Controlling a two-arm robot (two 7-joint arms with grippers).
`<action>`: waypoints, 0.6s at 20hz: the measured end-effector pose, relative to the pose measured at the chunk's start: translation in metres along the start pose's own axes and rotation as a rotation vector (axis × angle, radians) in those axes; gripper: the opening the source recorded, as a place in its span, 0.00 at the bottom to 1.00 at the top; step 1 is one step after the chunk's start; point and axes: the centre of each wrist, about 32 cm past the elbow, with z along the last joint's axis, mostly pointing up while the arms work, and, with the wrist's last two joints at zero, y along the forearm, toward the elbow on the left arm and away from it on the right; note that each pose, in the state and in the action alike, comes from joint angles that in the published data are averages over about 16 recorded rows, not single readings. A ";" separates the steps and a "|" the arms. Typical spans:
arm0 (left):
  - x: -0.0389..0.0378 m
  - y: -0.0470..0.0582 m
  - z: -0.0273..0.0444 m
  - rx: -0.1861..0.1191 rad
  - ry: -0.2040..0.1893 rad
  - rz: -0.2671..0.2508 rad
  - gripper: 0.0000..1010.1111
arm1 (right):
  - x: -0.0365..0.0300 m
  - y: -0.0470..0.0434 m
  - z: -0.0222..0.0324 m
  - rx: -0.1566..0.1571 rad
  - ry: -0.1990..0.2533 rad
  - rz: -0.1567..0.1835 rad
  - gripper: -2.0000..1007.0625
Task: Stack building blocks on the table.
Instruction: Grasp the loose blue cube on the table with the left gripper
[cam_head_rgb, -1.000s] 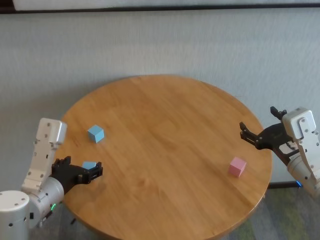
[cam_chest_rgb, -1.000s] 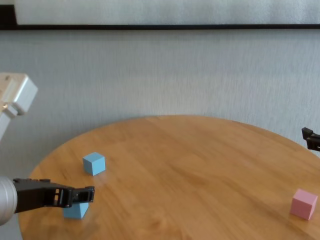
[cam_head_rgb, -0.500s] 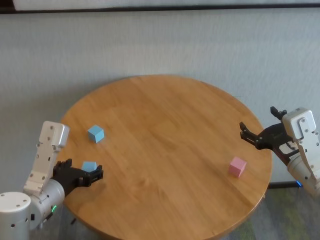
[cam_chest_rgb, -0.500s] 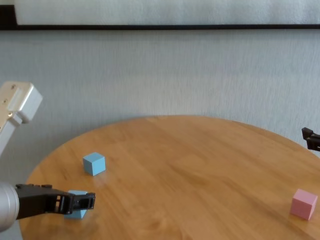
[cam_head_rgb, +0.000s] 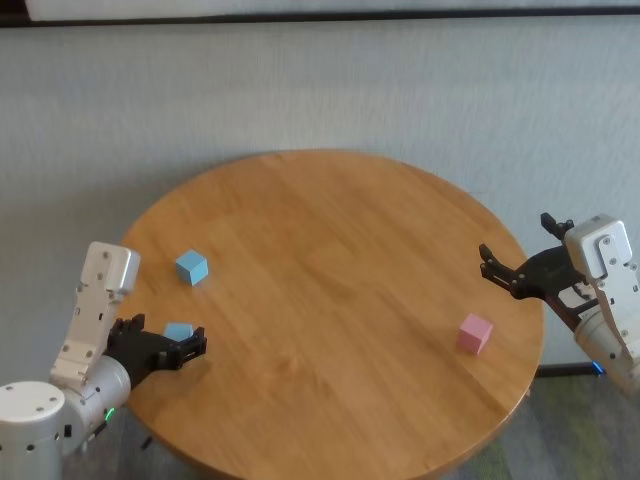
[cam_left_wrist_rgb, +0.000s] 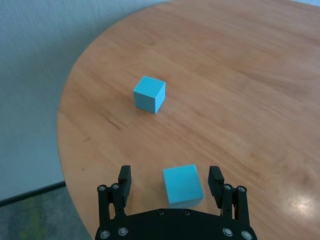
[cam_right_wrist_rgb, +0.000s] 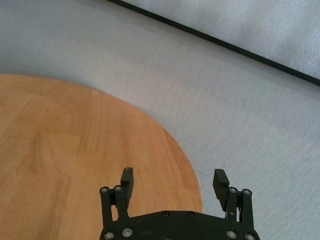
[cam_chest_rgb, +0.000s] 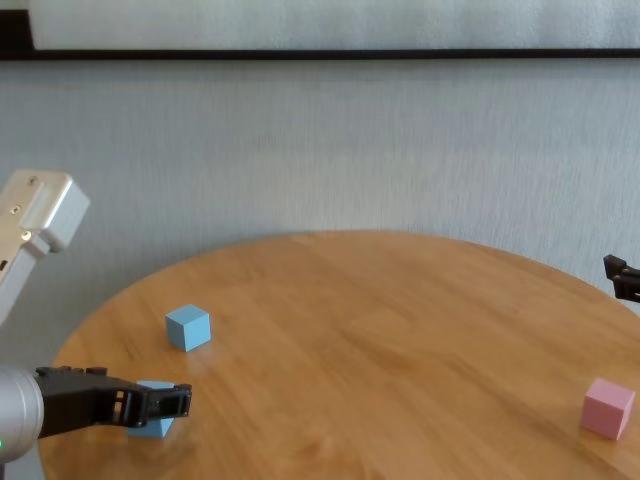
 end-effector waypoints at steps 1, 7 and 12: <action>0.0003 -0.001 -0.0006 0.001 0.001 0.001 0.99 | 0.0000 0.0000 0.0000 0.000 0.000 0.000 1.00; 0.0012 -0.006 -0.0034 0.007 -0.001 0.006 0.99 | 0.0000 0.0000 0.0000 0.000 0.000 0.000 1.00; 0.0011 -0.008 -0.0059 0.010 -0.010 0.004 0.99 | 0.0000 0.0000 0.0000 0.000 0.000 0.000 1.00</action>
